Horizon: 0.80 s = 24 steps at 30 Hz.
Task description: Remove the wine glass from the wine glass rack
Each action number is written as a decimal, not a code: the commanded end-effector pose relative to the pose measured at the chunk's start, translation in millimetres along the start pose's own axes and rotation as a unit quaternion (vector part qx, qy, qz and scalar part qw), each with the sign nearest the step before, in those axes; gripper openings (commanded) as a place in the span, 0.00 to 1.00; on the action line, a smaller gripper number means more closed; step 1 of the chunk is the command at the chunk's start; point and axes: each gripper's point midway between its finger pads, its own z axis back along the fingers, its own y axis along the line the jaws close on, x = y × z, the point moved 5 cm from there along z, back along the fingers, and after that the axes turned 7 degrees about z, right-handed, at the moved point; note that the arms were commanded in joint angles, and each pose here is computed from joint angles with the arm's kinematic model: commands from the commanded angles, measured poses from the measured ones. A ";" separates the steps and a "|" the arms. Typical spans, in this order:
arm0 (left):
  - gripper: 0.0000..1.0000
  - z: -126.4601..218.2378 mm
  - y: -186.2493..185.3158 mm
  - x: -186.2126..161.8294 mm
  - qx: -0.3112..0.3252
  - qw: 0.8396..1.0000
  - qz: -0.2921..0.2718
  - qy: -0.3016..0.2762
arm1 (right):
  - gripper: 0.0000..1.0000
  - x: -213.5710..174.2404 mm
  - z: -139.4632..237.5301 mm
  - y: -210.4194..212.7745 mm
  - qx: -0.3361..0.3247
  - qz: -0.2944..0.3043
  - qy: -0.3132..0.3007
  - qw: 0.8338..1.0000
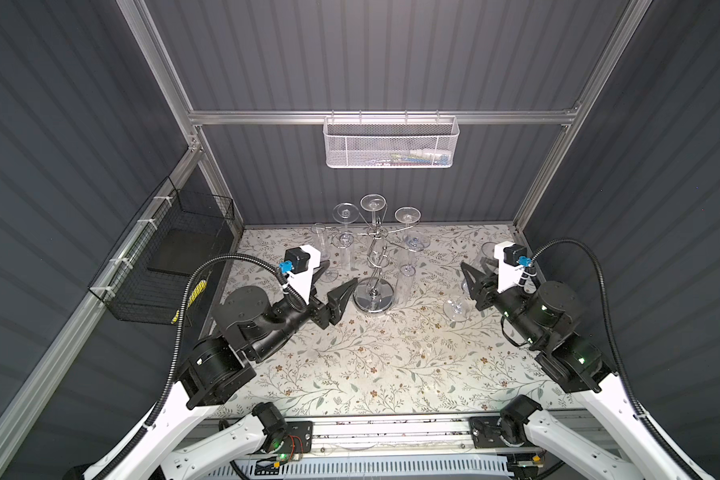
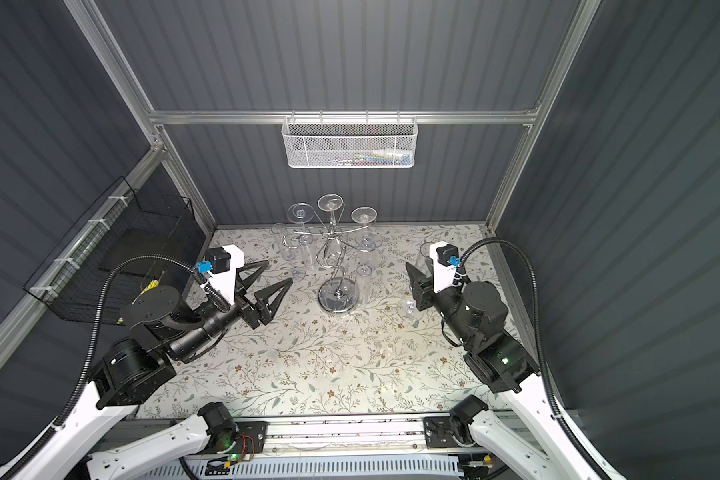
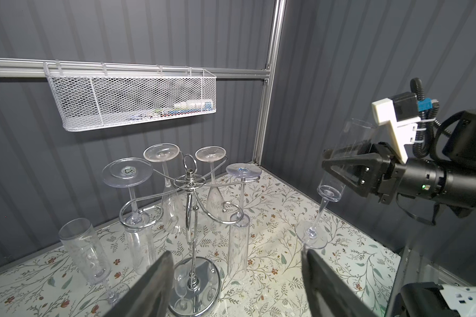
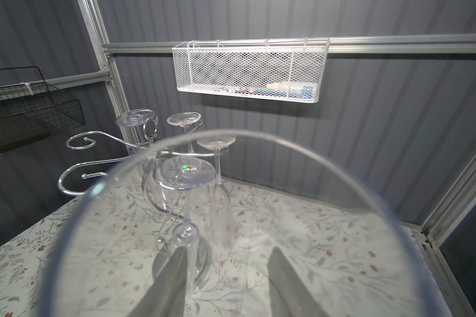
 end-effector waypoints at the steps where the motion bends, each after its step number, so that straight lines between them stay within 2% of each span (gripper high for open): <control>1: 0.75 2.8 0.6 3.8 0.004 1.000 0.013 -0.014 | 0.38 10.3 -6.5 -5.5 -0.004 0.005 -0.042 0.999; 7: 0.74 0.8 6.4 5.5 0.028 0.999 0.025 -0.025 | 0.38 -14.3 -32.4 -21.4 -0.020 0.002 -0.023 1.000; 14: 0.73 3.0 22.2 7.1 0.082 0.993 0.050 -0.074 | 0.37 -39.0 -66.5 -45.1 -0.031 -0.009 -0.009 0.999; 24: 0.74 -8.7 35.6 4.4 0.143 0.986 0.050 -0.074 | 0.38 -68.0 -119.6 -66.9 -0.021 -0.006 0.005 1.000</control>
